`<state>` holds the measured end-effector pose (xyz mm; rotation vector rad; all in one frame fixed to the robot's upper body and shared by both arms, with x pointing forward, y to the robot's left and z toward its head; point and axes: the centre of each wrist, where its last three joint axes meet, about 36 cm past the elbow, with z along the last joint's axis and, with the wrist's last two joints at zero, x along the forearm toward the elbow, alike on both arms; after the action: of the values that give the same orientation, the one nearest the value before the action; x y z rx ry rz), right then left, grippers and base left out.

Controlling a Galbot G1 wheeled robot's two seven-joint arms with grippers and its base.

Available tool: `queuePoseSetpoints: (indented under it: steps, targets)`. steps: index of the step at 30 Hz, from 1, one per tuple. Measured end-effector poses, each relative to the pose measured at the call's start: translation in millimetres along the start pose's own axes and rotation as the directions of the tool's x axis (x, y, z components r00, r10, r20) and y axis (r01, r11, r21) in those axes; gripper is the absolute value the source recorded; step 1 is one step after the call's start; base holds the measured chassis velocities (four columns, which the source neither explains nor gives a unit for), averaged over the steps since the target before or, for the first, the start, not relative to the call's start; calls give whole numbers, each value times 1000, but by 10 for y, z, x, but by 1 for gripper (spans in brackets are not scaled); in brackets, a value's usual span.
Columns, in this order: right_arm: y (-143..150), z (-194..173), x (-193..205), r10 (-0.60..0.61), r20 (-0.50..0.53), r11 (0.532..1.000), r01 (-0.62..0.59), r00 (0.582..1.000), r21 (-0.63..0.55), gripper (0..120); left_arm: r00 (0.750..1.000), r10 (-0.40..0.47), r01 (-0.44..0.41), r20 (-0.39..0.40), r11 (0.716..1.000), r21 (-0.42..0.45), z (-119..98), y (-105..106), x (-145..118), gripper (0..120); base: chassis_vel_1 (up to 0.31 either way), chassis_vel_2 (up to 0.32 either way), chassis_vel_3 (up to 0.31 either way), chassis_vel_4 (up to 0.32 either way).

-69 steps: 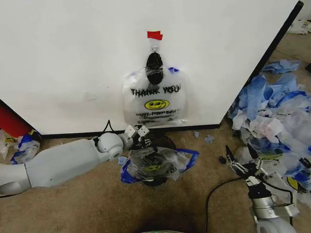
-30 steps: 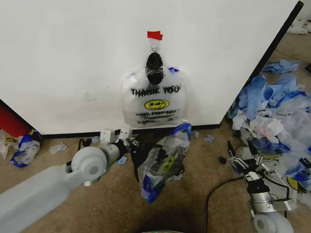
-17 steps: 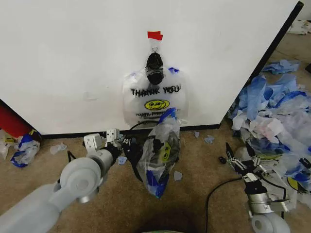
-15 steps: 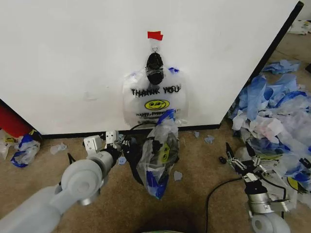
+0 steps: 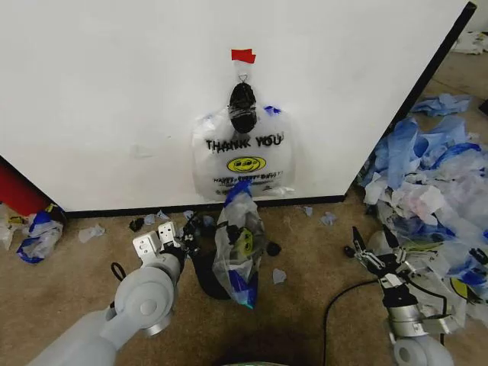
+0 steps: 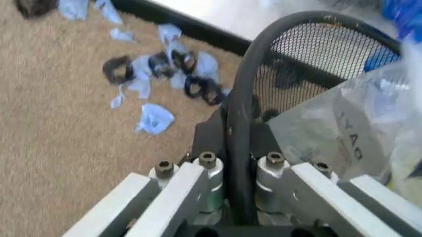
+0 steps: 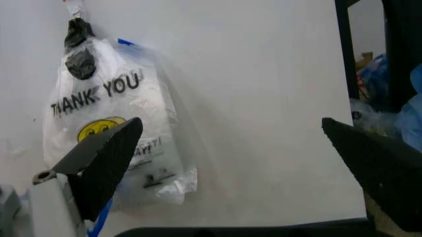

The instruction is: Pick up the garbage bag from the wall and place it over the trash bin.

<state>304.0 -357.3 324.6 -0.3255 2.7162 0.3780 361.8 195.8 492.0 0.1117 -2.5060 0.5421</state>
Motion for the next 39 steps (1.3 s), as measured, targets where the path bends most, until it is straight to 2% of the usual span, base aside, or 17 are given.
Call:
queuePoseSetpoints:
  steps: [9, 19, 25, 27, 29, 32, 33, 34, 39]
  targets:
    - [-23, 13, -42, -3, -1, 1000, 3, 1000, 5, 100, 1000, 1, -2, 3, 999, 36, 227, -26, -79, 2, 0, 0, 0, 0]
    - [-45, 68, -33, 0, -10, 1000, 0, 1000, 6, 100, 999, 32, -34, 42, 999, 33, 221, -8, -72, 2, 0, 0, 0, 0]
    - [-67, 75, -73, -4, -10, 1000, 4, 1000, 9, 100, 996, 75, -76, 38, 997, 35, 238, -5, 79, 25, 0, 0, 0, 0]
    - [-67, 74, -83, -5, -9, 1000, 5, 1000, 8, 100, 997, 75, -76, 29, 996, 45, 228, -7, 114, 28, 0, 0, 0, 0]
    - [-65, 76, -94, -6, -9, 1000, 6, 1000, 7, 100, 997, 70, -70, 14, 996, 59, 218, -2, 151, 39, 0, 0, 0, 0]
    - [-53, 81, -107, -9, -9, 1000, 9, 1000, 4, 100, 998, 57, -58, 10, 996, 66, 225, 15, 171, 49, 0, 0, 0, 0]
    - [-53, 81, -107, -9, -9, 1000, 9, 1000, 4, 100, 998, 57, -58, 10, 996, 66, 225, 15, 171, 49, 0, 0, 0, 0]
    - [-37, 80, -117, -12, -9, 1000, 12, 1000, 0, 100, 998, 55, -56, 12, 996, 68, 224, 21, 183, 55, 0, 0, 0, 0]
    - [212, -36, -239, 18, -12, 990, -19, 1000, -139, 100, 993, 85, -89, 80, 995, 41, 90, 17, 296, 75, 0, 0, 0, 0]
